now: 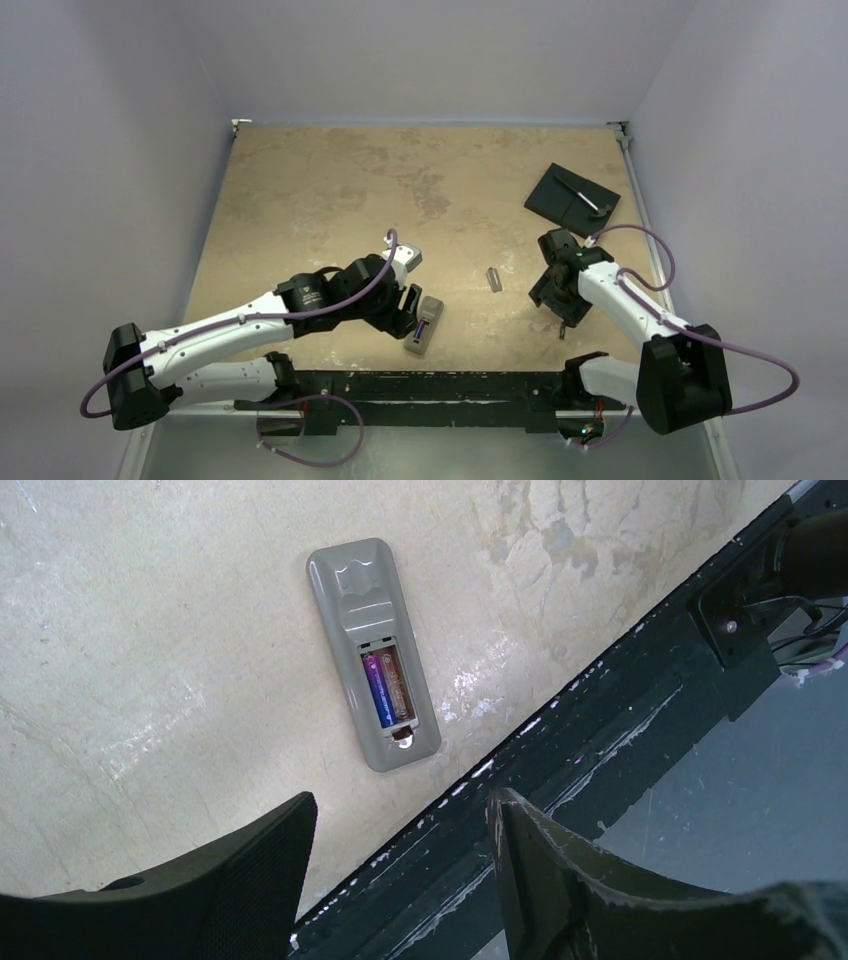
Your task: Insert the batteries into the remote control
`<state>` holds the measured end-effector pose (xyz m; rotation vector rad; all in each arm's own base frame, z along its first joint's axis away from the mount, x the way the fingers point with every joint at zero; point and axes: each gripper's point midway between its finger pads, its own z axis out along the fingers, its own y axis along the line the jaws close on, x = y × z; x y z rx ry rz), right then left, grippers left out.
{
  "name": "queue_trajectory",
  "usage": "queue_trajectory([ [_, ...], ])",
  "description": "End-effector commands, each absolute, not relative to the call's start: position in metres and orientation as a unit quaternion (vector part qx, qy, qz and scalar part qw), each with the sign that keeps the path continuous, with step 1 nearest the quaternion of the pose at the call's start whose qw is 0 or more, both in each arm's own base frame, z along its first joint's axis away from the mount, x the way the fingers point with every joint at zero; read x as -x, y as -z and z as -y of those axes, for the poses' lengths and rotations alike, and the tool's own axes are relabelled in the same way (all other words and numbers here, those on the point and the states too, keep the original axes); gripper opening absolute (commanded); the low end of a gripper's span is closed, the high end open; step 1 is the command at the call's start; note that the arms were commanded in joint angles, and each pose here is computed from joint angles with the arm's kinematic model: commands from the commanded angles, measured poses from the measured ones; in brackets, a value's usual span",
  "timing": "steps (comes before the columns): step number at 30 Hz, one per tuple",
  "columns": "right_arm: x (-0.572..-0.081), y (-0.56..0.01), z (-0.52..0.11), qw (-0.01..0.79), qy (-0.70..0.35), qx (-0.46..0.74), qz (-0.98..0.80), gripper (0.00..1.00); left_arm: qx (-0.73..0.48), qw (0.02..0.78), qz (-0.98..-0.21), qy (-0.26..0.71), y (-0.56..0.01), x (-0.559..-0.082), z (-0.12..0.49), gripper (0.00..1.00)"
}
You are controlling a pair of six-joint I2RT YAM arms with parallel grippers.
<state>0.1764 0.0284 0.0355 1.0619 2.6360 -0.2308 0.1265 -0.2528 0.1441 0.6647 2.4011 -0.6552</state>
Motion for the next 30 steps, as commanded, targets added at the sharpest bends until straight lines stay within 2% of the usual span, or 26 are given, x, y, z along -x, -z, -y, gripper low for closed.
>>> queue_trajectory([
  [1, -0.184, -0.046, -0.020, 0.163, 0.104, -0.372, -0.908, 0.72, -0.265, 0.278, -0.890, 0.247, -0.140, -0.126, 0.258, 0.63],
  [13, -0.187, -0.031, -0.002, 0.138, 0.174, -0.391, -0.893, 0.70, -0.263, 0.277, -0.892, 0.242, -0.138, -0.127, 0.258, 0.64],
  [17, -0.186, -0.026, 0.001, 0.123, 0.183, -0.389, -0.895, 0.66, -0.262, 0.277, -0.892, 0.242, -0.138, -0.127, 0.258, 0.64],
  [24, -0.183, -0.020, -0.003, 0.106, 0.178, -0.390, -0.897, 0.52, -0.258, 0.285, -0.891, 0.240, -0.141, -0.129, 0.255, 0.65],
  [30, -0.179, -0.011, -0.008, 0.094, 0.168, -0.399, -0.897, 0.52, -0.254, 0.292, -0.892, 0.233, -0.143, -0.132, 0.253, 0.66],
])
